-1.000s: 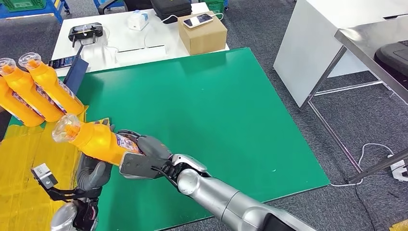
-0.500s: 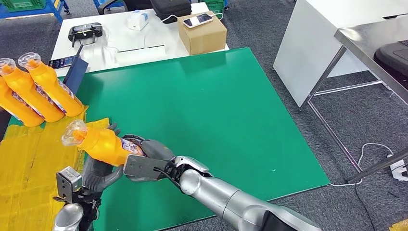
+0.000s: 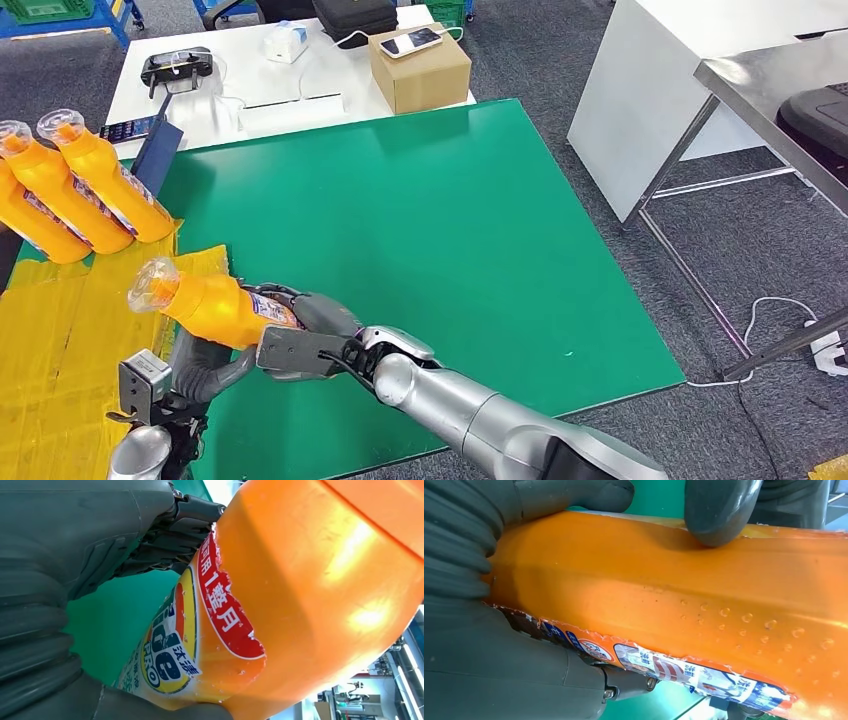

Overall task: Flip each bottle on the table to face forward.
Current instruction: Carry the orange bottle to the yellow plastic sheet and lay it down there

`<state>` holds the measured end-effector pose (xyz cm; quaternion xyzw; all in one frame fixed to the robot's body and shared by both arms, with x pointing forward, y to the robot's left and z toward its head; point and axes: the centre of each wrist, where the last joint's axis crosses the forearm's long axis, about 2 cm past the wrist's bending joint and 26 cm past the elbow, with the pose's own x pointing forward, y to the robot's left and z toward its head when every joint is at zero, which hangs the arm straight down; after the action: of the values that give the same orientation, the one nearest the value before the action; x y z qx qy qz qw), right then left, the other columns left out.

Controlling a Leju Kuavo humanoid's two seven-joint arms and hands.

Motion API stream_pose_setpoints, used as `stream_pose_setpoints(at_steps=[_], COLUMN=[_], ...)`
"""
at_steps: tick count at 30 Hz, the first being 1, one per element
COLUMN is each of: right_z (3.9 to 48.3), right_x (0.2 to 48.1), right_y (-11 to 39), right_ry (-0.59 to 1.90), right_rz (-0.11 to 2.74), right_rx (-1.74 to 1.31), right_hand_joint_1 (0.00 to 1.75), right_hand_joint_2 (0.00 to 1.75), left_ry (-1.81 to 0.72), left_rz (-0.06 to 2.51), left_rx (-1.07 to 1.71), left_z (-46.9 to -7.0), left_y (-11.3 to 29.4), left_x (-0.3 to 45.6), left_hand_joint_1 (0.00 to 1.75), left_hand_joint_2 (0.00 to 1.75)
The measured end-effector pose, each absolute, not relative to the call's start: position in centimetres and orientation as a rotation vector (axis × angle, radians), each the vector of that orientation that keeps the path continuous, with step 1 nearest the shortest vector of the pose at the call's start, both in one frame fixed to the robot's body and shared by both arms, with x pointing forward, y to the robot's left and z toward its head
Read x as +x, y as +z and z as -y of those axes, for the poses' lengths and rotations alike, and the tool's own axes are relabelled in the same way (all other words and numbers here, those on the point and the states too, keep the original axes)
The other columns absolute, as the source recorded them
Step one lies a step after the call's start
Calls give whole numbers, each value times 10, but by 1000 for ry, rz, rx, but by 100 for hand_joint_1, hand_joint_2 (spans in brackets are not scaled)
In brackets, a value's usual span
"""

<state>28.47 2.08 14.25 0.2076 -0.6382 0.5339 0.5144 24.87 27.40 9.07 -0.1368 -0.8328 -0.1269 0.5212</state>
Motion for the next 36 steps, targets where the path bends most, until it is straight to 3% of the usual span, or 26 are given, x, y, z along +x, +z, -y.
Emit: stream_pose_setpoints(at_steps=[4, 5, 13, 17, 36], right_z=[-20, -20, -17, -16, -11], right_x=[286, 286, 282, 283, 286], right_y=[142, 142, 130, 127, 123], right_ry=[1306, 1317, 1353, 1356, 1378], right_rz=[1535, 1538, 1521, 1519, 1526], right_rx=[470, 454, 404, 395, 360], right_hand_joint_1=[6, 0, 0, 0, 0], right_hand_joint_2=[175, 175, 175, 0, 0], left_ry=[-305, -304, -313, -318, -364], left_rz=[1994, 1994, 2049, 2058, 2092], left_rx=[-334, -336, -371, -373, -213], left_z=[-274, -275, -274, -273, -283], left_y=[90, 90, 103, 106, 111], left_x=[249, 249, 259, 261, 265], left_hand_joint_1=[175, 175, 175, 175, 175], left_hand_joint_2=[175, 175, 175, 175, 175])
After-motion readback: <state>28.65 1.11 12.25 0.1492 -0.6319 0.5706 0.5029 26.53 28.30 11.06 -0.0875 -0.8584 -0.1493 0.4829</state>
